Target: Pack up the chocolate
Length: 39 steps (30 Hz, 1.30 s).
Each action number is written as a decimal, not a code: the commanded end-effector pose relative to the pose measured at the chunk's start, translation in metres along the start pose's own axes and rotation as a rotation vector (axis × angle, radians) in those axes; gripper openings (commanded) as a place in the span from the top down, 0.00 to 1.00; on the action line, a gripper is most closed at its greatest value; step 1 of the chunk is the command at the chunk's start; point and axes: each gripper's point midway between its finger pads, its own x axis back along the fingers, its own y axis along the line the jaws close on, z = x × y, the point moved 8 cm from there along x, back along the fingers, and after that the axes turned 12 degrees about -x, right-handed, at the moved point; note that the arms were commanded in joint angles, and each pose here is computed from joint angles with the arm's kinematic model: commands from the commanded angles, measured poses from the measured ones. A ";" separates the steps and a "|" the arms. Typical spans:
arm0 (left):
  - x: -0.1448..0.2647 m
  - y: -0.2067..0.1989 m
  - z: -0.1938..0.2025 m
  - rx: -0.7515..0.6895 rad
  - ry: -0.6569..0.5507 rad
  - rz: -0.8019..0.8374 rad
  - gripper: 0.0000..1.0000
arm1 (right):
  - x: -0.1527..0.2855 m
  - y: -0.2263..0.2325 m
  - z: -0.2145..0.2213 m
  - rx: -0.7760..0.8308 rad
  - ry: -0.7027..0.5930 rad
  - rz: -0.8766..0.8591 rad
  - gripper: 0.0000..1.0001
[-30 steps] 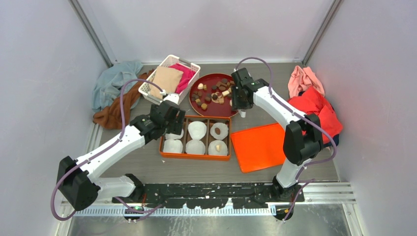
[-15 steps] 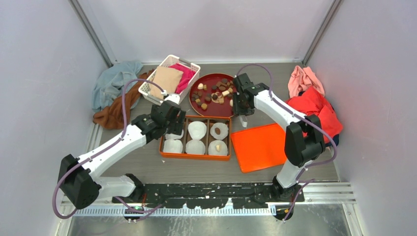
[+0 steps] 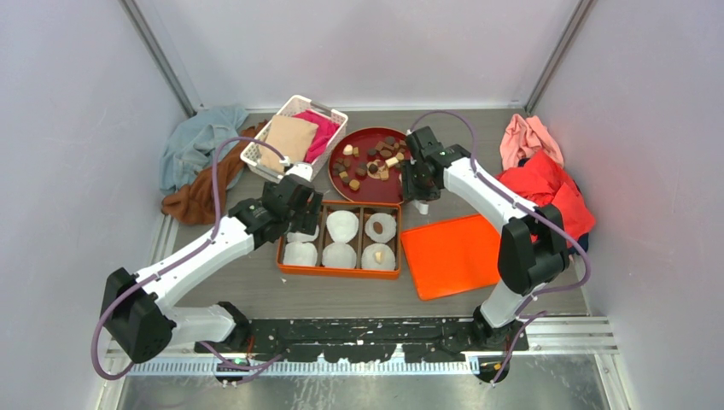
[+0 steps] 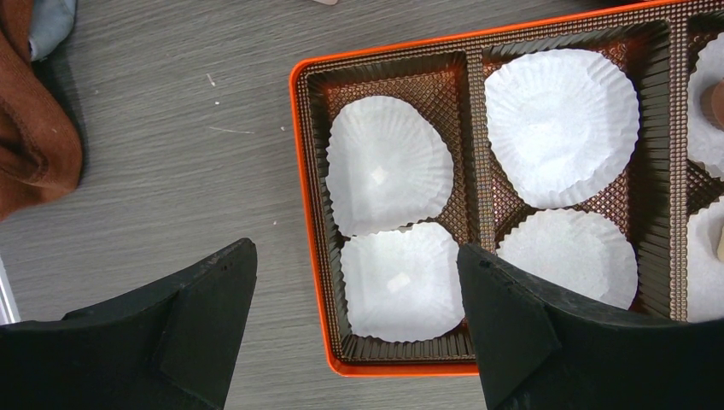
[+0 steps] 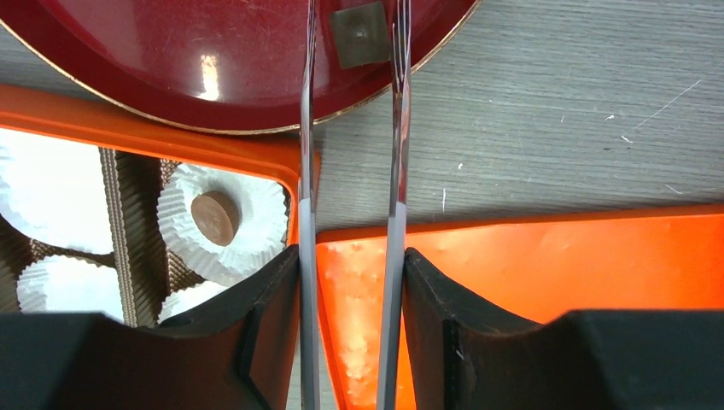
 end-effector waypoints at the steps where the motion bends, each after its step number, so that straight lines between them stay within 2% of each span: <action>1: 0.003 0.000 -0.013 0.030 -0.046 0.000 0.12 | 0.016 0.006 -0.004 0.029 -0.032 -0.047 0.50; 19: 0.003 0.000 -0.012 0.033 -0.048 -0.001 0.12 | 0.006 0.004 -0.003 0.107 0.019 0.008 0.51; 23: 0.003 -0.001 -0.013 0.034 -0.050 0.003 0.12 | 0.010 0.005 -0.005 0.105 0.014 -0.003 0.55; 30: 0.003 -0.001 -0.014 0.034 -0.050 0.005 0.12 | 0.027 0.009 -0.013 0.079 -0.045 -0.032 0.63; 39: 0.004 0.000 -0.015 0.038 -0.058 0.005 0.12 | 0.060 0.015 -0.025 0.045 -0.143 -0.093 0.65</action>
